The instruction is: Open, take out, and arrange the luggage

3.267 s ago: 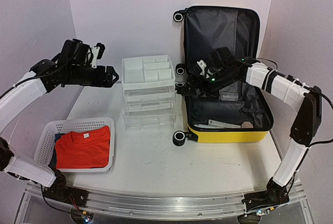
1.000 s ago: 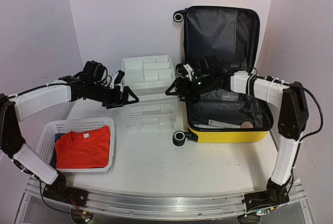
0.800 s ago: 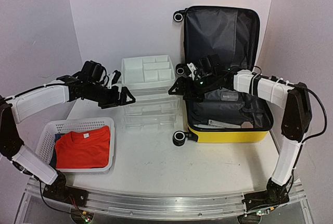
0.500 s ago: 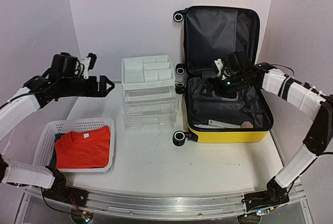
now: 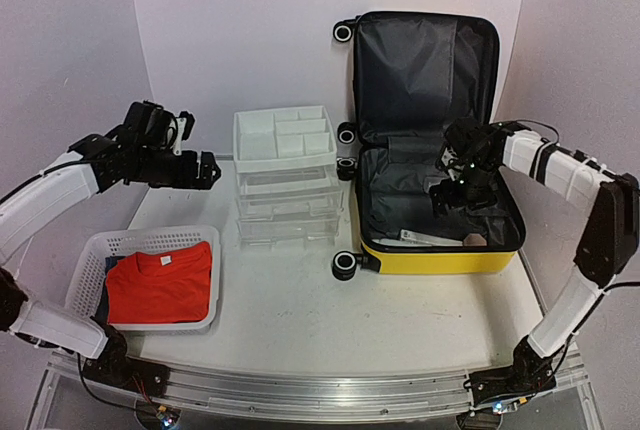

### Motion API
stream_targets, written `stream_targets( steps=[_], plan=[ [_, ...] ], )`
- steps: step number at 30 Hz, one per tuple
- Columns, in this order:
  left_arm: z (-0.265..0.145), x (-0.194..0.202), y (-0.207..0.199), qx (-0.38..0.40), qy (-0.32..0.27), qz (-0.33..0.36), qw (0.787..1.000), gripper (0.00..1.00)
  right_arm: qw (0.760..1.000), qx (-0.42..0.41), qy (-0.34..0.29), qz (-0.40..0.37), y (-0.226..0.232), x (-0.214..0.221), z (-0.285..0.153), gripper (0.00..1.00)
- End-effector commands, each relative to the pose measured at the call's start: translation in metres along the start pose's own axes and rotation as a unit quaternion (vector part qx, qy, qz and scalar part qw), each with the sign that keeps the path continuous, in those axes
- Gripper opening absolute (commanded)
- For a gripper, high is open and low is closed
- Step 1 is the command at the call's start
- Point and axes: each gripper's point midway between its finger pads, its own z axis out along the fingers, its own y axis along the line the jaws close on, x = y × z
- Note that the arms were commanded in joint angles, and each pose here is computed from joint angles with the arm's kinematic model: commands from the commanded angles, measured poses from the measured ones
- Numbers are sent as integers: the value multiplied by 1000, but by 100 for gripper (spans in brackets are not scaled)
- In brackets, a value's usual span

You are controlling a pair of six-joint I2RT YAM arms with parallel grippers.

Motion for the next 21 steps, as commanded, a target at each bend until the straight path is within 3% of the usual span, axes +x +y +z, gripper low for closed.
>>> stream_targets(
  steps=[1, 5, 11, 14, 17, 19, 21],
  plan=[
    [-20, -28, -6, 1, 2, -86, 996, 99, 997, 47, 15, 64, -27, -22, -6, 98],
    [-25, -22, -1, -10, 7, -159, 987, 99, 977, 50, 6, 205, -55, -51, 1, 98],
    [-20, -29, 10, -44, -4, -156, 987, 99, 926, 0, 24, 378, -73, -83, 52, 98],
    [-20, -40, 10, -46, -13, -153, 987, 99, 874, -47, -37, 482, -76, -116, 69, 98],
    [-23, -48, -1, -18, -9, -133, 991, 99, 812, -69, -116, 567, -87, -145, 90, 85],
    [-23, -47, -5, -8, -3, -124, 992, 99, 772, -54, -128, 621, -99, -150, 105, 79],
    [-22, -48, -7, -2, 1, -108, 994, 99, 747, -53, -141, 648, -105, -162, 115, 73]
  ],
)
